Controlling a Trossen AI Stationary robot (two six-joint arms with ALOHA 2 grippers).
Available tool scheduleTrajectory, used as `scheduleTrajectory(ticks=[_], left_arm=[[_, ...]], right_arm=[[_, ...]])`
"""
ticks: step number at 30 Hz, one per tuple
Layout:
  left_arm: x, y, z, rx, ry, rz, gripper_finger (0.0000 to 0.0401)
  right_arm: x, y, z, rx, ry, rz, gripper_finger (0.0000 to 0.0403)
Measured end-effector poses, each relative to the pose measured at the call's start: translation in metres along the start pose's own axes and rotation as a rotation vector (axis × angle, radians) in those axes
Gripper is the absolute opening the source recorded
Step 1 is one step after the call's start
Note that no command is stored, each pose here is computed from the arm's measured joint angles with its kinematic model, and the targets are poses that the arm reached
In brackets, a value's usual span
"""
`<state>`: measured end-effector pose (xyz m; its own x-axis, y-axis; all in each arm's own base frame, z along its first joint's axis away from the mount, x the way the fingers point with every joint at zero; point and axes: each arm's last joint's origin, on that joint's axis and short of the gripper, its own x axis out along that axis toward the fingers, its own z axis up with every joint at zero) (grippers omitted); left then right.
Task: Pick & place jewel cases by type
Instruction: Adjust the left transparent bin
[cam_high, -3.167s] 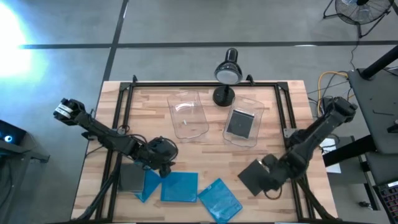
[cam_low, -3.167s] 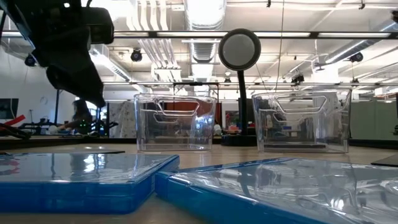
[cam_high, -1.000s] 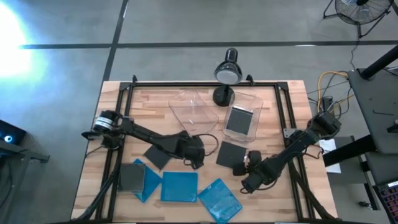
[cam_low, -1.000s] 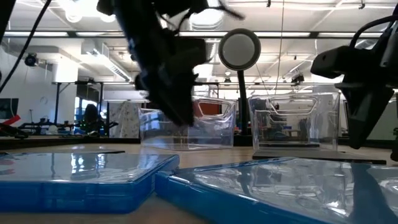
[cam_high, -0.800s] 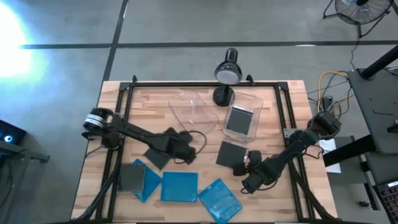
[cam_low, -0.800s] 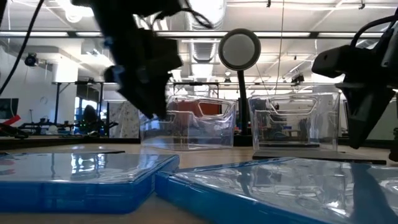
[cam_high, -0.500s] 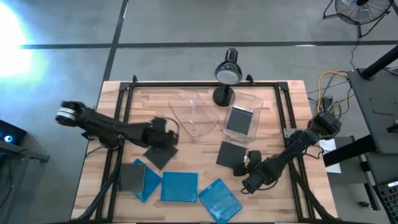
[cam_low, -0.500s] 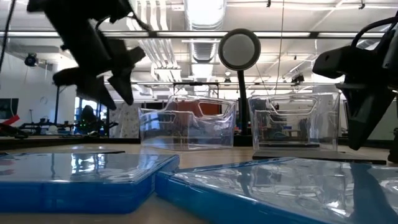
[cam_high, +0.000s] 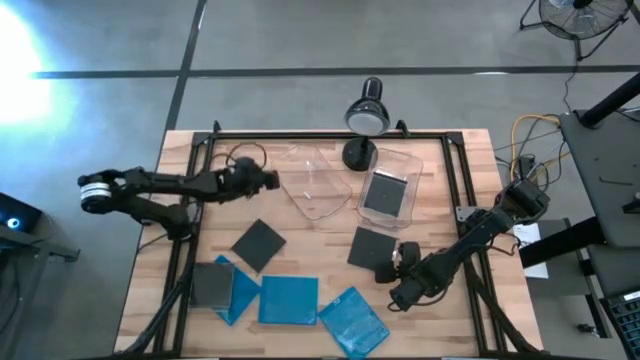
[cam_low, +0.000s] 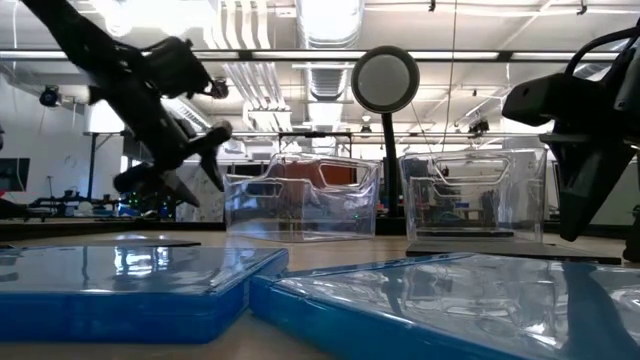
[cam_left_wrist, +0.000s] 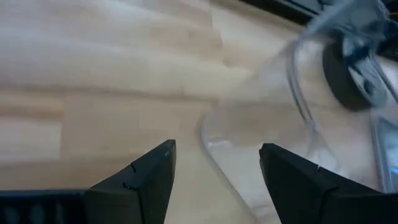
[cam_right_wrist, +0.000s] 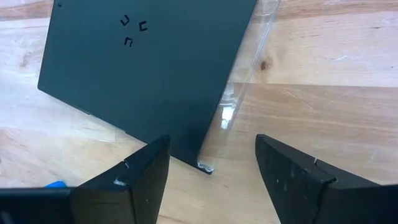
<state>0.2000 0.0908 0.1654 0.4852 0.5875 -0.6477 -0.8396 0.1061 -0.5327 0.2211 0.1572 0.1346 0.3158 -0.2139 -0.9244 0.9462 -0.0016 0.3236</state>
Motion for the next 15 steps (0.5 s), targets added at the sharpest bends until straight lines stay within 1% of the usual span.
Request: scheduleTrajectory(ticks=[3, 6, 11, 13, 15], left_arm=[[0.012, -0.009, 0.014, 0.008, -0.026, -0.020, 0.0213], [0.024, -0.022, 0.028, 0.053, -0.062, -0.034, 0.0213], [0.044, -0.046, 0.053, 0.168, -0.071, -0.032, 0.0213], [0.044, -0.055, 0.062, 0.215, -0.070, -0.026, 0.0213], [0.039, -0.064, 0.071, 0.285, -0.075, -0.023, 0.0213]], right_arm=[[0.000, 0.000, 0.000, 0.001, 0.001, 0.000, 0.0231], [0.000, 0.000, 0.000, 0.003, 0.002, 0.001, 0.0231], [0.000, 0.001, -0.001, 0.012, 0.019, 0.000, 0.0231], [0.000, 0.000, -0.001, 0.011, 0.029, -0.005, 0.0231], [-0.001, 0.000, -0.003, 0.008, 0.035, 0.000, 0.0231]])
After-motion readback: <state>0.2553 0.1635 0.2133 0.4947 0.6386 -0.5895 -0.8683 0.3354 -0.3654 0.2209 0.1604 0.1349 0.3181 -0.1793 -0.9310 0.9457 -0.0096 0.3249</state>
